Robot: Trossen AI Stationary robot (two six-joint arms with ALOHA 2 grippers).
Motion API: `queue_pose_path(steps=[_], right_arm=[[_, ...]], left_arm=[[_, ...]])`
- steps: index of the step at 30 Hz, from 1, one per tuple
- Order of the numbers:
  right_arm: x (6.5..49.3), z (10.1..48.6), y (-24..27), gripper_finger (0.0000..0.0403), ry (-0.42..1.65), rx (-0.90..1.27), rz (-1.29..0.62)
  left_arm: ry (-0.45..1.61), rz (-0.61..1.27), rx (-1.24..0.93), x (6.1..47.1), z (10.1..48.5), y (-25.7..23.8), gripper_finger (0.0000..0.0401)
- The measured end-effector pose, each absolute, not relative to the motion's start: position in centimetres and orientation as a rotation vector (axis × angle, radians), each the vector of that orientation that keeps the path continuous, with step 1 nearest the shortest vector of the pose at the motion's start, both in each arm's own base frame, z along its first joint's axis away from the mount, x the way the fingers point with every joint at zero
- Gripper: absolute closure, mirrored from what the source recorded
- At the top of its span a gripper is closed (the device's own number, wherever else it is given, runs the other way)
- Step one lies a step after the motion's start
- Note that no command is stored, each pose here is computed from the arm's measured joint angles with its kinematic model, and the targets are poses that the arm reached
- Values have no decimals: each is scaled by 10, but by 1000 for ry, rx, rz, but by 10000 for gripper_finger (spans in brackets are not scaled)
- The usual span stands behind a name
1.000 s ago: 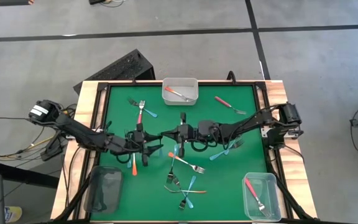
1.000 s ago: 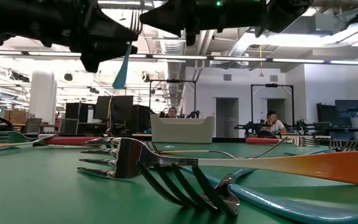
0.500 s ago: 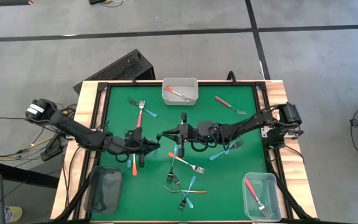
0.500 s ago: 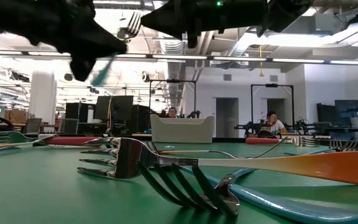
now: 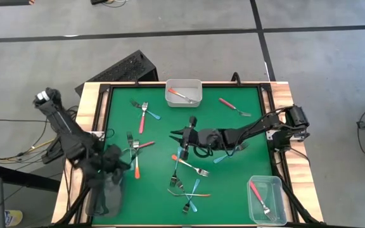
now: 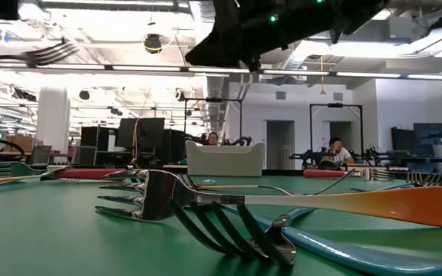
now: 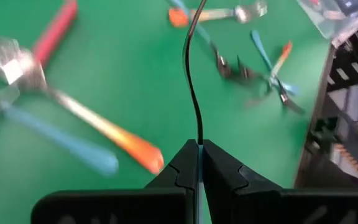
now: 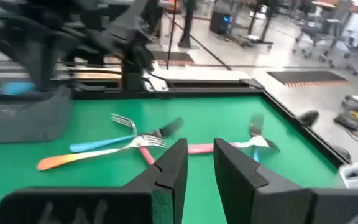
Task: Sort silverware by color (type)
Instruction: Put the blue fork into the black transparent bin, then put the pink fork into the transparent bin
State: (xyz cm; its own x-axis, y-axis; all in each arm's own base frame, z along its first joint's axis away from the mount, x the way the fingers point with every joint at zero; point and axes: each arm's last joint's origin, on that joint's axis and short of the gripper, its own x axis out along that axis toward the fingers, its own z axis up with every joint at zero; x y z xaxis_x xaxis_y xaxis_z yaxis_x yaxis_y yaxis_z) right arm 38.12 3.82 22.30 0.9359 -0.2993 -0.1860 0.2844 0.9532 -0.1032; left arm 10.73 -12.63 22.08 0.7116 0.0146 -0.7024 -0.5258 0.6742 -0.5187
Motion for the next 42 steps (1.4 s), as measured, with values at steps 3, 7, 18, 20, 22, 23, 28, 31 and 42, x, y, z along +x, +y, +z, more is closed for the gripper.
queue_pose_path(steps=[3,7,18,20,22,23,28,31,42], right_arm=[[381,222,37,299,206,-63,-308],[381,222,35,299,208,-64,-314],[381,222,34,298,204,-42,-317],[381,222,34,298,202,-26,-318],[382,222,32,298,199,-5,-322],[382,222,32,298,198,3,-323],[382,223,28,298,193,1,-334],[382,225,23,298,184,4,-340],[343,245,32,298,464,-83,-319]], left_arm=[[759,313,-842,95,216,-140,401],[800,283,-876,83,215,-155,401],[1007,376,-821,58,232,-187,401],[1016,394,-804,58,228,-190,401],[1008,418,-796,62,224,-193,398],[1008,434,-792,65,221,-193,395],[1052,512,-745,72,210,-196,366],[1053,560,-681,75,204,-194,341],[1018,642,-627,86,206,-180,254]])
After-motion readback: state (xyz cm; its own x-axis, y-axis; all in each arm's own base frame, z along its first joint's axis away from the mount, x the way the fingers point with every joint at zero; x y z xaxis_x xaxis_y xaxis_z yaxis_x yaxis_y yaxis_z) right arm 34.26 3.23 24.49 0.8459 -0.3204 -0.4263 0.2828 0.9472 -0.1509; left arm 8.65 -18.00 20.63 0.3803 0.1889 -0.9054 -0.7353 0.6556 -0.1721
